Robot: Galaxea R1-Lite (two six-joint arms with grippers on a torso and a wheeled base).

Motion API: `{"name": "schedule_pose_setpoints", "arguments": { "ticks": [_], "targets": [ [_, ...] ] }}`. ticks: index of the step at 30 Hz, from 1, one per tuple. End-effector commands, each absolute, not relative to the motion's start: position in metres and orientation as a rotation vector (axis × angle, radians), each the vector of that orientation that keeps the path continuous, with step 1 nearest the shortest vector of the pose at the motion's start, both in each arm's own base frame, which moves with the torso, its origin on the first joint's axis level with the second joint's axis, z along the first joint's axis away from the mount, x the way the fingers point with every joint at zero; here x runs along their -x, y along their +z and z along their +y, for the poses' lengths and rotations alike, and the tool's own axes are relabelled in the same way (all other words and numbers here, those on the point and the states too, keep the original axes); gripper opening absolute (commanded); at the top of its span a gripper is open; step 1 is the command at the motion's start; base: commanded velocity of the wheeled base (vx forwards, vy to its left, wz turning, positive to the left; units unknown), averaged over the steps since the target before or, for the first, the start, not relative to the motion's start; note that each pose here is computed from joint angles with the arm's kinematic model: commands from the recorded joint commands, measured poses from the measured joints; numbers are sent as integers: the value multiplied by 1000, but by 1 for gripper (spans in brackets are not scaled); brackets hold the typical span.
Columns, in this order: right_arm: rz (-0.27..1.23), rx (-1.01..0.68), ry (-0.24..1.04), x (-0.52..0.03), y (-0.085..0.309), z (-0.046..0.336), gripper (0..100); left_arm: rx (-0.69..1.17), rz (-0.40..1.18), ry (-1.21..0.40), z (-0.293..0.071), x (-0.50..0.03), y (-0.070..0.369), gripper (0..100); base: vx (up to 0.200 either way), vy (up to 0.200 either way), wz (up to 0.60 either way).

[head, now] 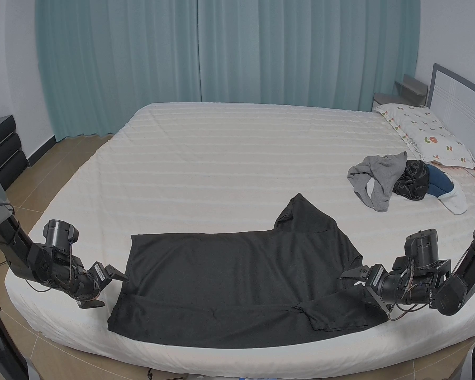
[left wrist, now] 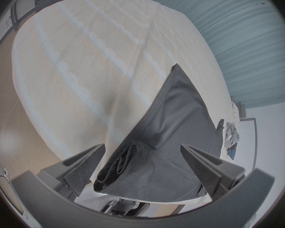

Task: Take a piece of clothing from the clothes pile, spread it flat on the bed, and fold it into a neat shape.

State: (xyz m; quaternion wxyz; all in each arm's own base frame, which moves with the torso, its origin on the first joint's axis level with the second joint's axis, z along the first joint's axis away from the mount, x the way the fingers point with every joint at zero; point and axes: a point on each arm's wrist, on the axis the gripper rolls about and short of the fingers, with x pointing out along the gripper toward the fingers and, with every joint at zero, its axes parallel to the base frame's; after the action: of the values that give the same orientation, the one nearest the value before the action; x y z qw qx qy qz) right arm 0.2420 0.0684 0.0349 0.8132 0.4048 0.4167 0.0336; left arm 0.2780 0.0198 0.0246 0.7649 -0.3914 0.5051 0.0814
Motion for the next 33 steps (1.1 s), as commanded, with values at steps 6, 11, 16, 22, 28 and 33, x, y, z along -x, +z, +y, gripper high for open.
{"name": "schedule_pose_setpoints", "arguments": {
  "ticks": [6,11,16,22,28,33],
  "targets": [
    [887,-865,73,-244,35,69,100,852,1065,162,18,-276,36,100,0,0,0],
    [883,-865,74,-244,36,68,100,885,1013,155,16,-279,49,100,0,0,0],
    [885,-865,73,-244,35,68,100,901,1002,148,13,-285,52,100,0,0,0],
    [888,-864,73,-244,35,69,100,867,1001,110,5,-287,55,100,100,0,0],
    [896,-861,72,-244,33,70,100,852,962,88,6,-301,60,100,0,0,0],
    [902,-859,69,-244,31,70,100,806,956,57,7,-319,55,100,0,0,0]
  ]
}}
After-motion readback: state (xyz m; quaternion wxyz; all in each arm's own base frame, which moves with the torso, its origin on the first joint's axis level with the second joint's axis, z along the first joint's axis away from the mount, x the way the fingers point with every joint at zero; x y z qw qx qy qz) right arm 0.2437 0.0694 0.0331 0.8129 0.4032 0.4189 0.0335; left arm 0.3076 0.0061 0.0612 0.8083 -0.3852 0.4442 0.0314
